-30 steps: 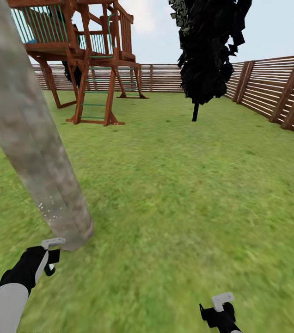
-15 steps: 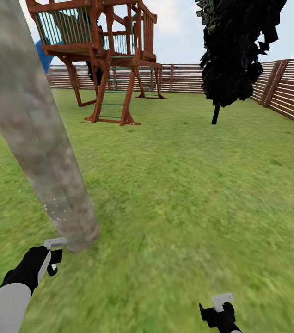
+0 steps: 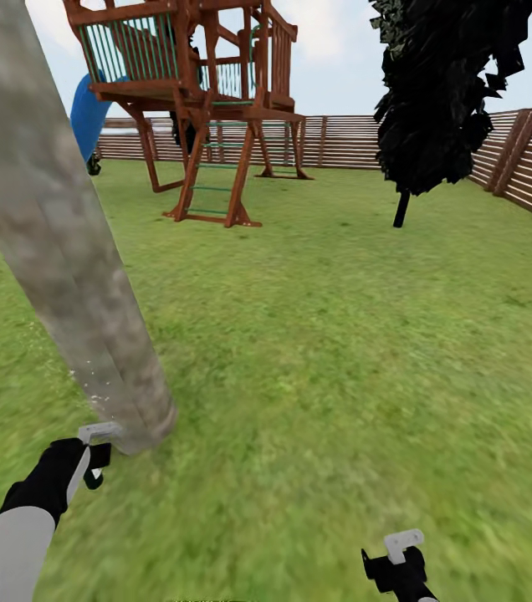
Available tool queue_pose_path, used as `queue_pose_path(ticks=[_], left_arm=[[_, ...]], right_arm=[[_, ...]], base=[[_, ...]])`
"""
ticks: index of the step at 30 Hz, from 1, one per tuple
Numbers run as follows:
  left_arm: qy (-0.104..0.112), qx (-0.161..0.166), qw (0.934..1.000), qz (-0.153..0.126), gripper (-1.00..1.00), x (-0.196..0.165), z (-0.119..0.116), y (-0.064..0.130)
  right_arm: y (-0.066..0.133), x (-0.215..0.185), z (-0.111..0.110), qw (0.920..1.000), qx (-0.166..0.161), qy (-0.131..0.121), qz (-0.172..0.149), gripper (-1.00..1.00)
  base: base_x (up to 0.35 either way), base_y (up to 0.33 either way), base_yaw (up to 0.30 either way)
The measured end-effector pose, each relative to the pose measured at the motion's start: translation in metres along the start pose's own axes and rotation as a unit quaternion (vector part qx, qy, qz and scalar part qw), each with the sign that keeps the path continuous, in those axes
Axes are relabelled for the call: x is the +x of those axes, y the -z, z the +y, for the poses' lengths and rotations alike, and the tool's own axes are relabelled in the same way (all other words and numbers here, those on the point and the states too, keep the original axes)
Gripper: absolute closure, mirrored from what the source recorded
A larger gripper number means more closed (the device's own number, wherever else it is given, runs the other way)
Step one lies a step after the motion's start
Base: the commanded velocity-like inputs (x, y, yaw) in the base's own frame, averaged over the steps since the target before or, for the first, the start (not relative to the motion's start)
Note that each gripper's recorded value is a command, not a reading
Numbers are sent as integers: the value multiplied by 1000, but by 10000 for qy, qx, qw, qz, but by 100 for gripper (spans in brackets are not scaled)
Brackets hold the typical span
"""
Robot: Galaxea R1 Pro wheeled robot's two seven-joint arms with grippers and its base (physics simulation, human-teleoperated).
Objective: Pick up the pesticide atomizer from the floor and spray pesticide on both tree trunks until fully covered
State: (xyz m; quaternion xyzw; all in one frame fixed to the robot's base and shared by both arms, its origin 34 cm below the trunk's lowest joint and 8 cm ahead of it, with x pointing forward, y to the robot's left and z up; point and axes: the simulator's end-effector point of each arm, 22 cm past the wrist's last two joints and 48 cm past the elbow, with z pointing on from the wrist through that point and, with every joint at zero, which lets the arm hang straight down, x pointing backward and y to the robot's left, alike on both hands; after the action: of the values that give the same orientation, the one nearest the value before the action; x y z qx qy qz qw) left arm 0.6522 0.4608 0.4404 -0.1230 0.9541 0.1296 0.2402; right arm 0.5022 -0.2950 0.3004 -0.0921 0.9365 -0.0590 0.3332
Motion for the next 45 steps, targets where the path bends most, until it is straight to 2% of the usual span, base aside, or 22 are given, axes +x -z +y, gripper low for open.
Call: queue_pose_path(ticks=[2,4,5,7,9,11,13,14,15,16,19,21,22,24,25,39,42,45], left_arm=[[20,45,10000,-66,100,-8,-4,3],[49,66,9996,-287,100,-35,-7,11],[51,210,9990,-400,100,-51,-26,17],[-73,385,9987,-327,100,-64,-56,27],[-86,358,9987,-351,100,-81,-54,33],[-67,153,9990,-412,100,-98,-24,35],[-4,393,9984,-402,100,-106,-35,40],[30,714,9968,-370,100,-119,-53,50],[26,874,9956,-348,100,-131,-64,59],[-10,827,9959,-354,100,-137,-58,61],[47,535,9975,-468,100,-154,-13,64],[66,550,9972,-510,100,-158,-12,67],[-6,563,9970,-524,100,-160,-16,68],[-281,527,9969,-506,100,-163,-27,74],[-300,510,9971,-486,100,-166,-26,80],[-245,528,9973,-438,100,-162,-24,81],[-259,789,9956,-436,100,-162,-35,83],[-266,801,9955,-436,100,-161,-35,83]], right_arm=[[0,0,0,10000,0,0,2,-100],[0,0,0,10000,1,0,-1,-100],[0,0,0,10000,2,-2,-1,-100],[0,0,0,10000,1,-1,0,-100],[0,0,-1,10000,4,1,1,-100],[0,0,-1,10000,6,4,2,-100],[0,0,-1,10000,8,3,1,-100],[0,0,-1,10000,8,2,2,-100],[0,0,-1,10000,8,3,2,-100],[0,0,-1,10000,7,4,1,-100],[0,0,-1,10000,6,4,1,-100],[0,0,-1,10000,7,4,2,-100],[0,0,-2,10000,12,6,2,-100],[0,1,-4,10000,24,11,6,-100],[0,1,-4,10000,26,14,7,-100],[0,1,-5,10000,26,15,7,-100],[0,1,-4,10000,23,13,5,-100],[0,1,-3,10000,20,12,5,-100]], base=[[-1,0,278],[0,0,278],[0,0,278],[0,0,278],[0,0,278],[0,0,278],[0,0,278],[0,0,278],[0,0,278],[0,0,278],[0,0,219],[0,0,44],[70,-26,7],[188,-134,2],[184,-206,0],[24,-269,0],[-65,-276,0],[-8,-276,0]])
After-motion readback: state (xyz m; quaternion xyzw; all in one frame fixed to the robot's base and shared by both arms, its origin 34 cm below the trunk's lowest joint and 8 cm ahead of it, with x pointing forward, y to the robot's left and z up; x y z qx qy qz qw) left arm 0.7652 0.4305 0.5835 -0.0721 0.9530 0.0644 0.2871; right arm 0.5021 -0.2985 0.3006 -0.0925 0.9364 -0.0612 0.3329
